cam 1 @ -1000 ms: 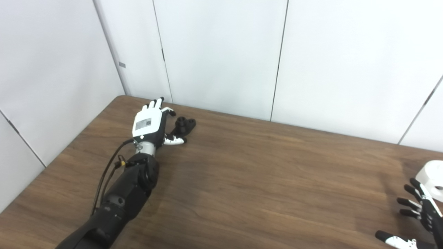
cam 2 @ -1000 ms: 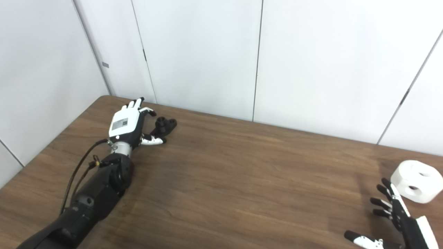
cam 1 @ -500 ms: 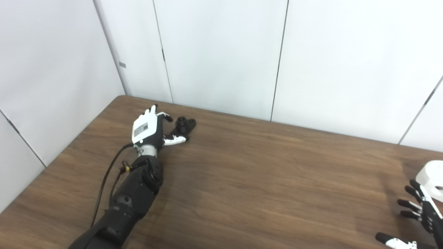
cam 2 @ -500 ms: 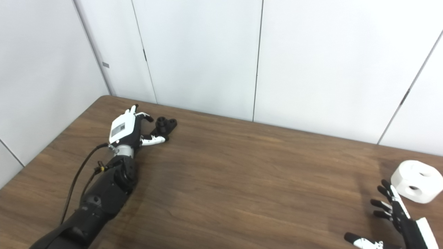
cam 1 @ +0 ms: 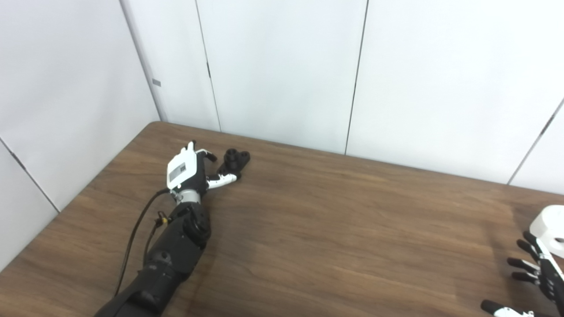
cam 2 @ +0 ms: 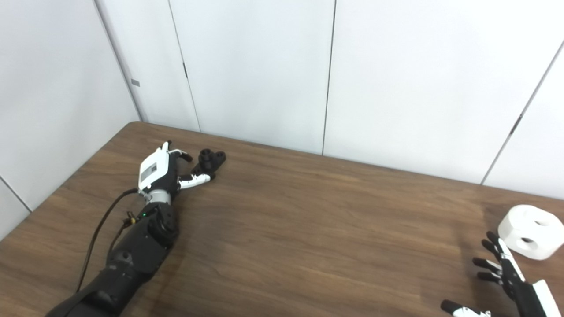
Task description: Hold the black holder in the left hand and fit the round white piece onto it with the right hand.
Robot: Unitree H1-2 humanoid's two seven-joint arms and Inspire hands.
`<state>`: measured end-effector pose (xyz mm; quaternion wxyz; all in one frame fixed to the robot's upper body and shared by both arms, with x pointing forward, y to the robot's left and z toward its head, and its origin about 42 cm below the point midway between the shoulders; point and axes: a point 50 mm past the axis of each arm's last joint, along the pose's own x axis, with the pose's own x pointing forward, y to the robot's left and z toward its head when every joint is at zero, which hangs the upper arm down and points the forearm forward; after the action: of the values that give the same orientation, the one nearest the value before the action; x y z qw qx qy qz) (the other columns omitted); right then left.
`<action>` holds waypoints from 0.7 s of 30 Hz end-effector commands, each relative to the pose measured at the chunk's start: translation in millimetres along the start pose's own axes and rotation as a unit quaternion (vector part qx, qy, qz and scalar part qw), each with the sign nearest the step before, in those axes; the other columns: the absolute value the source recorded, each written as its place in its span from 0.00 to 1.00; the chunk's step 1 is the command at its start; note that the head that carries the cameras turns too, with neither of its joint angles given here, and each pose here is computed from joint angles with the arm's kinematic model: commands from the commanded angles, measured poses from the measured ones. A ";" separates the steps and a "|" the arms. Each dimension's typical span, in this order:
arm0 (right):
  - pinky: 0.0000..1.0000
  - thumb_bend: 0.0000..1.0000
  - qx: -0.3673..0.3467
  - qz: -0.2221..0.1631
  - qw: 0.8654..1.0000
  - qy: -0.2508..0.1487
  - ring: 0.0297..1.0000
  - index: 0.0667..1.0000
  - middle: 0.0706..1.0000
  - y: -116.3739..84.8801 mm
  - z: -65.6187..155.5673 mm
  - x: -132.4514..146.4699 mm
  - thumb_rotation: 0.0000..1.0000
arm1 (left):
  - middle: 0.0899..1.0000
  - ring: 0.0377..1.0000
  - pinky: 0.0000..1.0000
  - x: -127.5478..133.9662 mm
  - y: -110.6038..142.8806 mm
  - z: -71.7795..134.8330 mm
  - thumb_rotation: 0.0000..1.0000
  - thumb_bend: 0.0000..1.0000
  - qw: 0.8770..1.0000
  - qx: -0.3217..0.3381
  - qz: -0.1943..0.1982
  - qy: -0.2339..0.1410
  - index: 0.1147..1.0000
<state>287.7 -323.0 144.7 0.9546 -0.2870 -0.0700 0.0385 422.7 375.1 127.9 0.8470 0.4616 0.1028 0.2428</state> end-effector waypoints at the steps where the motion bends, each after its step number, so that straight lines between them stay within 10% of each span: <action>1: 0.72 0.78 -0.014 0.000 1.000 -0.016 0.81 0.96 0.93 -9.6 6.7 -0.8 0.27 | 1.00 1.00 1.00 10.6 8.3 12.0 0.33 0.92 1.000 -0.028 0.000 0.002 0.63; 21: 0.72 0.80 -0.025 0.006 0.999 -0.032 0.81 0.96 0.94 -8.9 13.9 -3.4 0.18 | 1.00 1.00 1.00 7.6 -9.0 21.7 0.31 0.91 0.995 -0.082 -0.060 0.002 0.64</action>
<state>280.4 -322.4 146.6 0.9503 -0.2993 -0.0716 0.0464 432.5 369.8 131.9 0.8830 0.3969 0.1126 0.2237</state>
